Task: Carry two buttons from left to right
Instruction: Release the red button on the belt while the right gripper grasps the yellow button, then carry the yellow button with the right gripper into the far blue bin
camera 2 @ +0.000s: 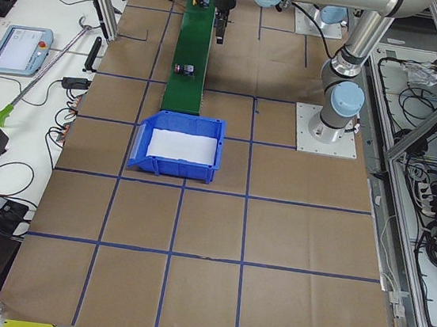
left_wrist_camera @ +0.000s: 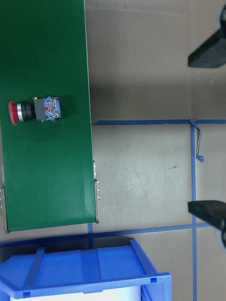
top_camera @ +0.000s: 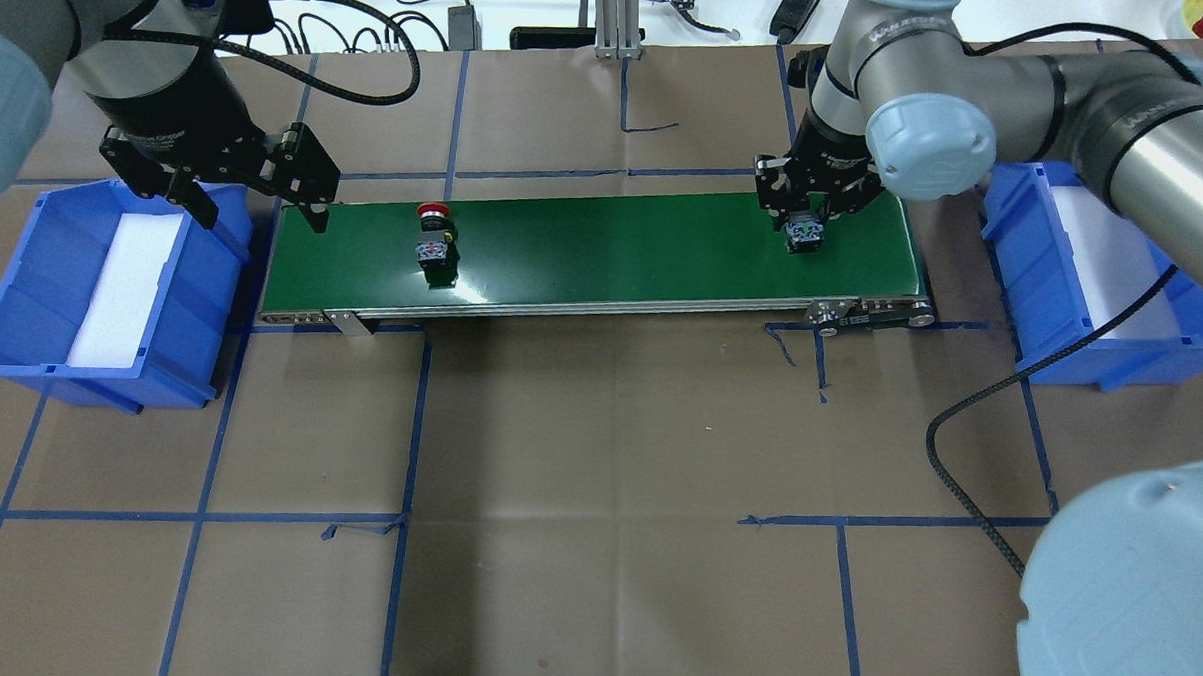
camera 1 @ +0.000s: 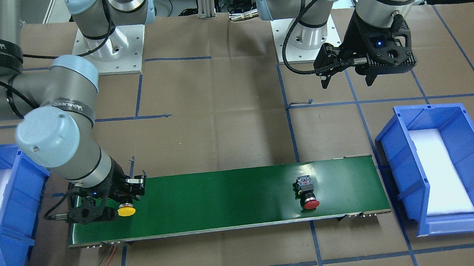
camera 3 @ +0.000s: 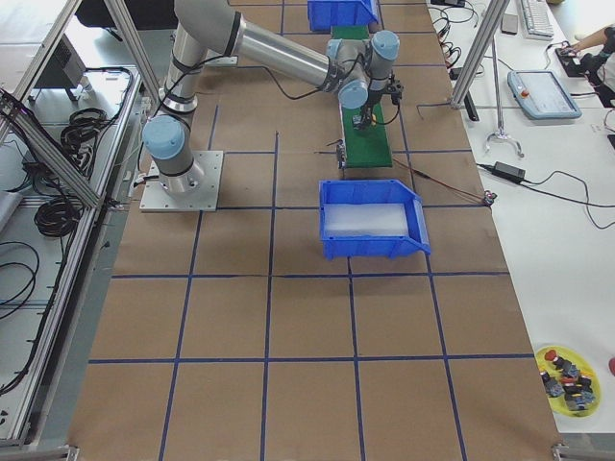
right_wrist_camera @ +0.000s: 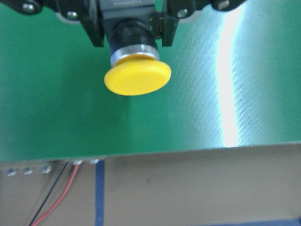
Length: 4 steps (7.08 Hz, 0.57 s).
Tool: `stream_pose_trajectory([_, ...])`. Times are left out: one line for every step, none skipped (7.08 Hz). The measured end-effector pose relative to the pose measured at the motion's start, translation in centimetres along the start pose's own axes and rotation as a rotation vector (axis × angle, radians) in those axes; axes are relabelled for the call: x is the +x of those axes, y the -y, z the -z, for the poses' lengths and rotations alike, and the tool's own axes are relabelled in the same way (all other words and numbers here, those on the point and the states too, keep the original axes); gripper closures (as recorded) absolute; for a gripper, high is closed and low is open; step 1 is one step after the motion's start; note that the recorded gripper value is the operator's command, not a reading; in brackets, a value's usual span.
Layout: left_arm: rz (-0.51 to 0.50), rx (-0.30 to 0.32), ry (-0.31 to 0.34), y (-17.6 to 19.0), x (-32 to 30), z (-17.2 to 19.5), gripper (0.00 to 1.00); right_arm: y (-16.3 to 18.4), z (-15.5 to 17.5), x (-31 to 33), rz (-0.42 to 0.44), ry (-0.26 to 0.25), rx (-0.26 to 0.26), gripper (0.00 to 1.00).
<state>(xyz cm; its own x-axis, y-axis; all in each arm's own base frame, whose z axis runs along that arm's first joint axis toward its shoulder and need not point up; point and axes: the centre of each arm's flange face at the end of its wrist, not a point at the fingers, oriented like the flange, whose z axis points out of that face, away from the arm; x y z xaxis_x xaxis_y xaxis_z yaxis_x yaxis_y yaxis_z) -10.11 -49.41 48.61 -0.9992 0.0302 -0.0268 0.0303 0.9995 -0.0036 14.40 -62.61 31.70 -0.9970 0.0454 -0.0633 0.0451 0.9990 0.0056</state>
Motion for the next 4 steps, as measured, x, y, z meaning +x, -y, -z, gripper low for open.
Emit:
stream_pose_trajectory([0.002, 0.011, -0.012, 0.1, 0.1, 0.2, 0.00, 0.2, 4.1, 3.1, -0.014, -0.001, 0.022, 0.96])
stream_pose_trajectory([0.005, 0.022, -0.030, 0.1, 0.3, 0.6, 0.00, 0.7, 8.0, 8.1, 0.000, -0.004, 0.034, 0.95])
stream_pose_trajectory([0.009, 0.027, -0.033, 0.1, 0.3, 0.8, 0.00, 1.1, 10.6, 14.1, 0.026, -0.017, 0.033, 0.95])
stream_pose_trajectory([0.011, 0.029, -0.028, 0.1, 0.2, 0.9, 0.00, 0.9, 11.9, 20.3, 0.049, -0.048, 0.013, 0.95])
